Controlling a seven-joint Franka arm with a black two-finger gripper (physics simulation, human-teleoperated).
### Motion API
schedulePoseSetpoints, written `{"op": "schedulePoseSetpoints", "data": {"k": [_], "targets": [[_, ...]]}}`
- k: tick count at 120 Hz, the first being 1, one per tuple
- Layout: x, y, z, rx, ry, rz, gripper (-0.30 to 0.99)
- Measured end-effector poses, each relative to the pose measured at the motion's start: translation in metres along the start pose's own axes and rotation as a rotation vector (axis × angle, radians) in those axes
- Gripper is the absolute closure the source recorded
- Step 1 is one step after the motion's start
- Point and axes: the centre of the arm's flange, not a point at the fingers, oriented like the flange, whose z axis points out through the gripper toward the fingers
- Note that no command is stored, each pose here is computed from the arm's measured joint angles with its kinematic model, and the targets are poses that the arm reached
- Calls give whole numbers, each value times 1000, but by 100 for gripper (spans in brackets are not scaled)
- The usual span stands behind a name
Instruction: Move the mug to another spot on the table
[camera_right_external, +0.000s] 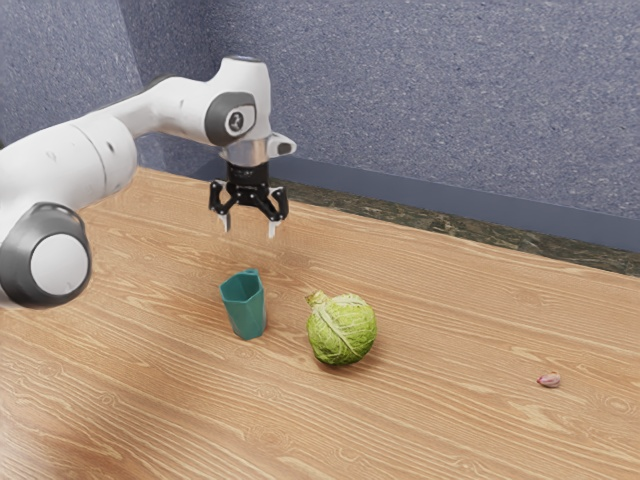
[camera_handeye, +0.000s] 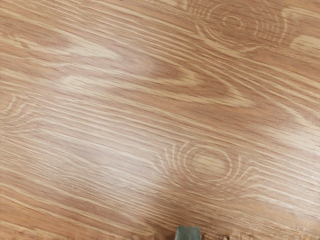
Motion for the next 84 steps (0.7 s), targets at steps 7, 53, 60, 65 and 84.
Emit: {"op": "schedulePoseSetpoints", "data": {"k": [7,53,60,65,84], "targets": [[-14,6,-20,-7,11,21,1],[-216,-40,-197,-1,119,75,0],[-229,-51,-207,-15,124,79,0],[-235,-57,-211,-21,123,83,0],[-239,-73,-214,-29,106,98,0]]}}
